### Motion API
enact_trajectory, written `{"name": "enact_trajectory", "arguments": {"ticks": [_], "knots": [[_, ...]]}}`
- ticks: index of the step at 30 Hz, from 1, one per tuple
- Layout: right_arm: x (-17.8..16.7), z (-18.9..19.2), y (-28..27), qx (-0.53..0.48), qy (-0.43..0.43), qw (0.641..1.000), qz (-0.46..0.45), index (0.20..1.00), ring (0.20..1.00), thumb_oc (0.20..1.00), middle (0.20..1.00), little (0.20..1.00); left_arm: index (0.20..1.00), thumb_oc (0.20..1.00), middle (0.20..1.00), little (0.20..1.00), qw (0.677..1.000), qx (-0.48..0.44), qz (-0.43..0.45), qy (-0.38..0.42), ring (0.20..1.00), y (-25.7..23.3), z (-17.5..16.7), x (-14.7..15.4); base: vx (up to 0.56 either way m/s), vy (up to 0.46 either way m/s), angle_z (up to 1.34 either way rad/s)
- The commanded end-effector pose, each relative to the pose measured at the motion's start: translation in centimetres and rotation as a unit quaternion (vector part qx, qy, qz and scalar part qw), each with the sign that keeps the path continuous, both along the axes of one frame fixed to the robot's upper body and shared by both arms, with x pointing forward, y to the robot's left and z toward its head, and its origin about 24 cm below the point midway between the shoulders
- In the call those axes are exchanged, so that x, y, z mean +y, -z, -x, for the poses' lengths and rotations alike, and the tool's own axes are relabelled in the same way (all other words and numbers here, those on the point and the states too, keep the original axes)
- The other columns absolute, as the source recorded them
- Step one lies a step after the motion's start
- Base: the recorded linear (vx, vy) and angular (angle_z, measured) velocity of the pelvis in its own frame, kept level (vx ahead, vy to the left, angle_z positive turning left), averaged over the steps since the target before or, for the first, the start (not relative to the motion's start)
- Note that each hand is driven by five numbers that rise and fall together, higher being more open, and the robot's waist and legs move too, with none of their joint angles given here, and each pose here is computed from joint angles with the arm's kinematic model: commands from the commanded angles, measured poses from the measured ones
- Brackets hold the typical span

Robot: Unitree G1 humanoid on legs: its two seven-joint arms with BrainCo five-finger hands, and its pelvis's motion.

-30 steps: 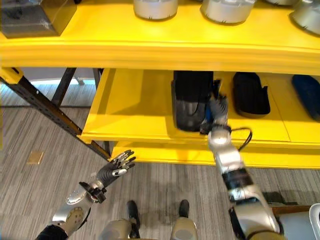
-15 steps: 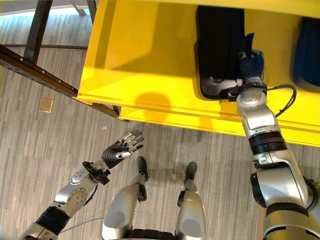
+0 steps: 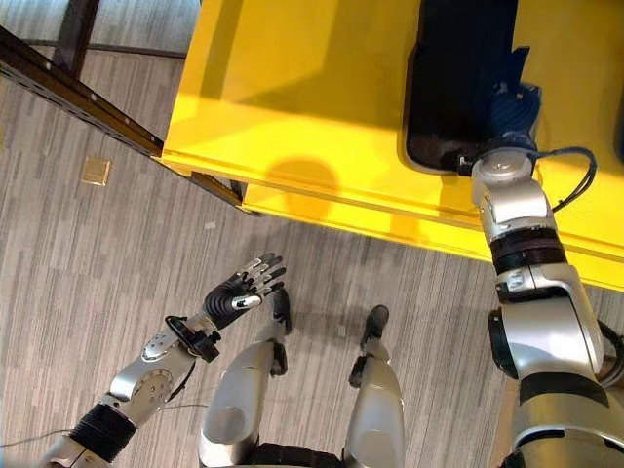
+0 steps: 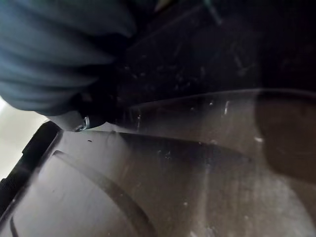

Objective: Move parts from the plastic box to the shelf.

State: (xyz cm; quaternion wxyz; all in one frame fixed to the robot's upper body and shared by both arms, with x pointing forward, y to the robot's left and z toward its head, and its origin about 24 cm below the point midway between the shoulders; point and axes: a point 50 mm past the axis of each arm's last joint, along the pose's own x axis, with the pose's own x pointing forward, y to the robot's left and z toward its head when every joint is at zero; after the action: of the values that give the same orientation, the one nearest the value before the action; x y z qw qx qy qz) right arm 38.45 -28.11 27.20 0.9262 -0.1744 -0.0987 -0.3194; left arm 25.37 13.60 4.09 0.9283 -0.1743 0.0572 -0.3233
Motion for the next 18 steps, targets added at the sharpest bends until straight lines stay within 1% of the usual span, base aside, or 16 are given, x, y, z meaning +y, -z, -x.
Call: {"name": "enact_trajectory", "arguments": {"ticks": [1,7,8,10,15,18], "knots": [[-1.2,1.7,-5.8,-0.089,0.036,0.994,0.045,0.2,0.2,0.2,0.2,0.2,1.0,1.0,1.0,1.0,1.0,-0.011,0.019,0.009,1.0,-0.7,1.4,-0.1,0.05,-0.071,0.0],[-2.3,2.3,-6.7,-0.099,0.07,0.992,0.043,0.2,0.2,0.2,0.2,0.2,1.0,1.0,1.0,1.0,1.0,-0.005,0.012,0.009,1.0,-0.5,1.6,0.3,0.05,-0.069,0.01],[-2.8,2.7,-7.3,-0.102,0.09,0.988,0.079,0.2,0.2,0.2,0.2,0.2,1.0,1.0,1.0,1.0,0.999,0.013,0.033,0.008,1.0,-0.4,1.7,0.5,0.06,-0.107,0.01],[-2.9,2.7,-7.3,-0.1,0.092,0.988,0.069,0.2,0.2,0.2,0.2,0.2,1.0,1.0,1.0,1.0,0.999,0.016,0.04,0.004,1.0,-0.3,1.7,0.5,0.04,-0.092,0.02],[-3.5,3.5,-8.2,-0.109,0.133,0.98,0.104,0.2,0.2,0.2,0.2,0.2,1.0,1.0,1.0,1.0,1.0,0.016,0.019,0.014,1.0,0.1,2.0,0.7,0.05,-0.085,0.02],[-4.2,4.1,-9.0,-0.119,0.154,0.975,0.103,0.2,0.2,0.2,0.2,0.2,1.0,1.0,1.0,1.0,1.0,0.022,0.014,0.013,1.0,0.3,2.2,1.0,0.06,-0.082,0.04]]}}
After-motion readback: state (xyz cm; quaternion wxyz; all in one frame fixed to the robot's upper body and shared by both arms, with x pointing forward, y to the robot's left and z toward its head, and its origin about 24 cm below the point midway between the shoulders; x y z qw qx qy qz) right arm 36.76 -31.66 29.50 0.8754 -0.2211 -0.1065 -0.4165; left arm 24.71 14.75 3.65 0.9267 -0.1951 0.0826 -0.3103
